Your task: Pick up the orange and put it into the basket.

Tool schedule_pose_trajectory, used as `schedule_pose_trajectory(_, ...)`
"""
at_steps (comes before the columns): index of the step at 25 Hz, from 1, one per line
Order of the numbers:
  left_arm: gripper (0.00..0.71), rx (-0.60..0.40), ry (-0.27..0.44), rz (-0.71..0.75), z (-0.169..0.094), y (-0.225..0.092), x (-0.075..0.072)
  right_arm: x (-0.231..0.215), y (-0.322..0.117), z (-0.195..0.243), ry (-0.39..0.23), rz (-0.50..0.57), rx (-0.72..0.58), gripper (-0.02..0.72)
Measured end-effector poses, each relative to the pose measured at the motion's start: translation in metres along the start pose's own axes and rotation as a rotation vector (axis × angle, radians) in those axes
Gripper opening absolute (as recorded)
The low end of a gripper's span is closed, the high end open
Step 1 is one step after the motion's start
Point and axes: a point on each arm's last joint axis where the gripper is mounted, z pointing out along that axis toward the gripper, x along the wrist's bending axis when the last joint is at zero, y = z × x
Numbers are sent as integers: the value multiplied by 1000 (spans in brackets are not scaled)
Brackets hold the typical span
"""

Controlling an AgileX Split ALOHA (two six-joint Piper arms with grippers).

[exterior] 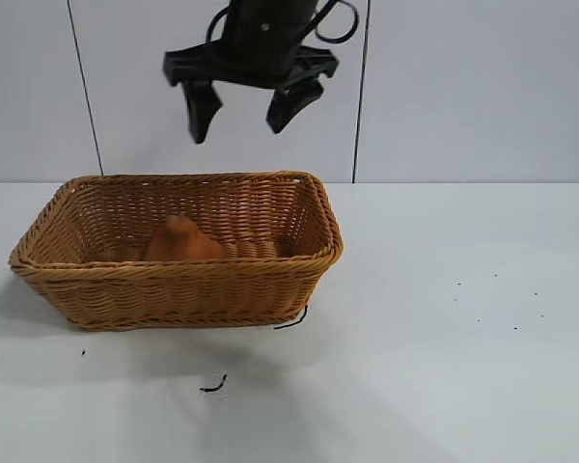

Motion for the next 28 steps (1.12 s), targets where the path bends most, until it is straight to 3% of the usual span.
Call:
schedule_pose_trajectory(12, 639, 0, 0, 0, 0, 0, 0, -136, -21, -6, -125, 258, 123, 634)
schedule_pose_trajectory(15, 639, 0, 0, 0, 0, 0, 0, -146, -26, -5, -131, 280, 150, 634)
schedule_pose_trajectory(21, 639, 0, 0, 0, 0, 0, 0, -138, -44, -2, -66, 289, 217, 634)
schedule_pose_trajectory(28, 639, 0, 0, 0, 0, 0, 0, -124, -88, -39, -48, 289, 306, 634)
